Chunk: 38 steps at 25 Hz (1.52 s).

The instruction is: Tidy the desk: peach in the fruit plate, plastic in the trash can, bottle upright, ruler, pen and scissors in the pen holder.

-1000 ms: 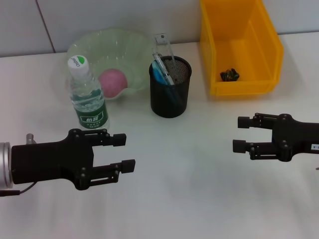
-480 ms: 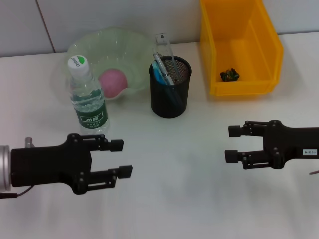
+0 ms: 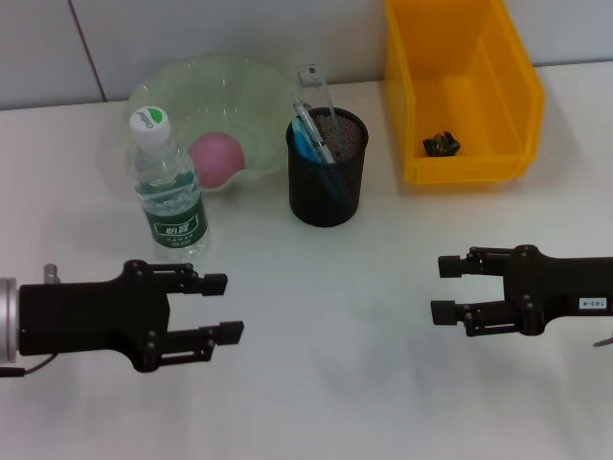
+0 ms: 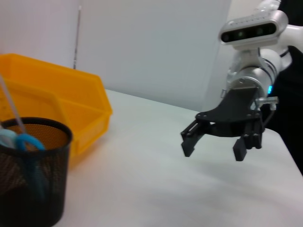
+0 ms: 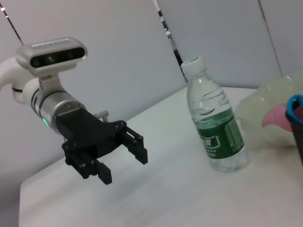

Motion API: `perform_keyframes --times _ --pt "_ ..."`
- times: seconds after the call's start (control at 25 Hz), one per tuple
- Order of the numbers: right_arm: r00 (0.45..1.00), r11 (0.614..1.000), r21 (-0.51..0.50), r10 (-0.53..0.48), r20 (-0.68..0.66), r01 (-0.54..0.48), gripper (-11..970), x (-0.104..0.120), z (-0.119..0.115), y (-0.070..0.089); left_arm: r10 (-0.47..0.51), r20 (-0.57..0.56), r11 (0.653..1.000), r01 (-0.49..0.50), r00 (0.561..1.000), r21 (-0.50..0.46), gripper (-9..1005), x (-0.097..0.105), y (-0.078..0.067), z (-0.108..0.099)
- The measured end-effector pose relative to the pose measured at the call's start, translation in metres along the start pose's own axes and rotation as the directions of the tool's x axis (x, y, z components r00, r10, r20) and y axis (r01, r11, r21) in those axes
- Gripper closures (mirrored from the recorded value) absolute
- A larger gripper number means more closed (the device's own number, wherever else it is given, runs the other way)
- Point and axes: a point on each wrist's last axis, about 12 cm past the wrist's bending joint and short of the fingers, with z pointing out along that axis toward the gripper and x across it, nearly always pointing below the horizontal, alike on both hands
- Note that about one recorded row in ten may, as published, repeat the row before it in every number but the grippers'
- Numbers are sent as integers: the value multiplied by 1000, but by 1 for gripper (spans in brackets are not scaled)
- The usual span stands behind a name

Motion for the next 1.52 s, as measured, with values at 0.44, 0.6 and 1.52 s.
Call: perform_keyframes --times 0.44,0.6,1.52 --pt "1000 1000 15 3 8 -4 142 -4 -4 -3 -3 16 1000 3 1000 -10 380 0 0 0" --pt "1000 1000 15 -7 5 7 142 -6 -4 -4 -4 22 1000 5 1000 -8 380 -1 0 3" --pt "1000 1000 5 -20 -5 20 142 -10 -1 -5 -36 34 999 36 999 17 380 5 -5 2"
